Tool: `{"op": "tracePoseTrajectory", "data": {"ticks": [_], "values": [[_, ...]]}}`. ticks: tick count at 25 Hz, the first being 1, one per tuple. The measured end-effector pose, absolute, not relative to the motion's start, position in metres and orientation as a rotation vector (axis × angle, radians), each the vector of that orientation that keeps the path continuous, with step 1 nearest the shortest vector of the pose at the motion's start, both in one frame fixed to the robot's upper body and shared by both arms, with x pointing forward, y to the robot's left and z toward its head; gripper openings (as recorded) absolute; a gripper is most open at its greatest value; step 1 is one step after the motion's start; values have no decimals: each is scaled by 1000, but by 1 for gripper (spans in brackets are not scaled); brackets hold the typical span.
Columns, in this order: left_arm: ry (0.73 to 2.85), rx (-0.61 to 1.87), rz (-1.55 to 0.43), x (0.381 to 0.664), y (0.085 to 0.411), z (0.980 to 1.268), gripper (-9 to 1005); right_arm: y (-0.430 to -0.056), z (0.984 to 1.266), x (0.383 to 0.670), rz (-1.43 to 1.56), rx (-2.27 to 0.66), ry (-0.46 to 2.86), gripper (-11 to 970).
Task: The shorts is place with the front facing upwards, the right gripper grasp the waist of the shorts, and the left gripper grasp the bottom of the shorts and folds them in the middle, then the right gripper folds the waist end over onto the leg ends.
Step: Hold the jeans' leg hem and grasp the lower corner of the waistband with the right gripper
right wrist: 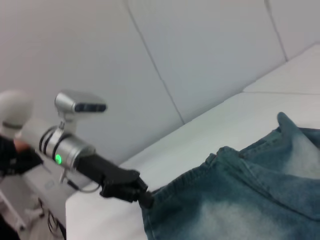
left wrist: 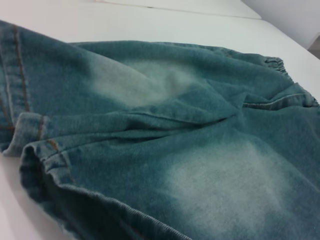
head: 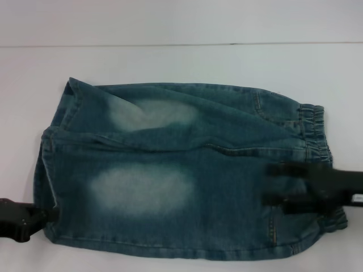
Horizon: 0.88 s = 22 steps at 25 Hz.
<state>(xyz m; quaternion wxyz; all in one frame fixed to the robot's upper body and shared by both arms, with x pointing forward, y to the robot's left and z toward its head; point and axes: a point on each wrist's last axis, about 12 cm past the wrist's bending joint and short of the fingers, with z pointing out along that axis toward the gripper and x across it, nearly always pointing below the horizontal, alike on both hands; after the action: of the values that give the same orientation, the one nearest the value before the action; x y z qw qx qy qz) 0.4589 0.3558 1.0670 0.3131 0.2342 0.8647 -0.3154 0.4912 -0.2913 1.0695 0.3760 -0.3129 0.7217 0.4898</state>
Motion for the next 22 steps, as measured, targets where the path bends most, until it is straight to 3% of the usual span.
{"op": "tracePoseTrajectory", "data": {"ticks": [13,22], "values": [[2268,634,-828,466,353,1070,19,-379,1084,456,1432,-190,2143,944],[2263,644,-829,468,352,1071,18,-407,1070,446,1247,-15,2397,945]]}}
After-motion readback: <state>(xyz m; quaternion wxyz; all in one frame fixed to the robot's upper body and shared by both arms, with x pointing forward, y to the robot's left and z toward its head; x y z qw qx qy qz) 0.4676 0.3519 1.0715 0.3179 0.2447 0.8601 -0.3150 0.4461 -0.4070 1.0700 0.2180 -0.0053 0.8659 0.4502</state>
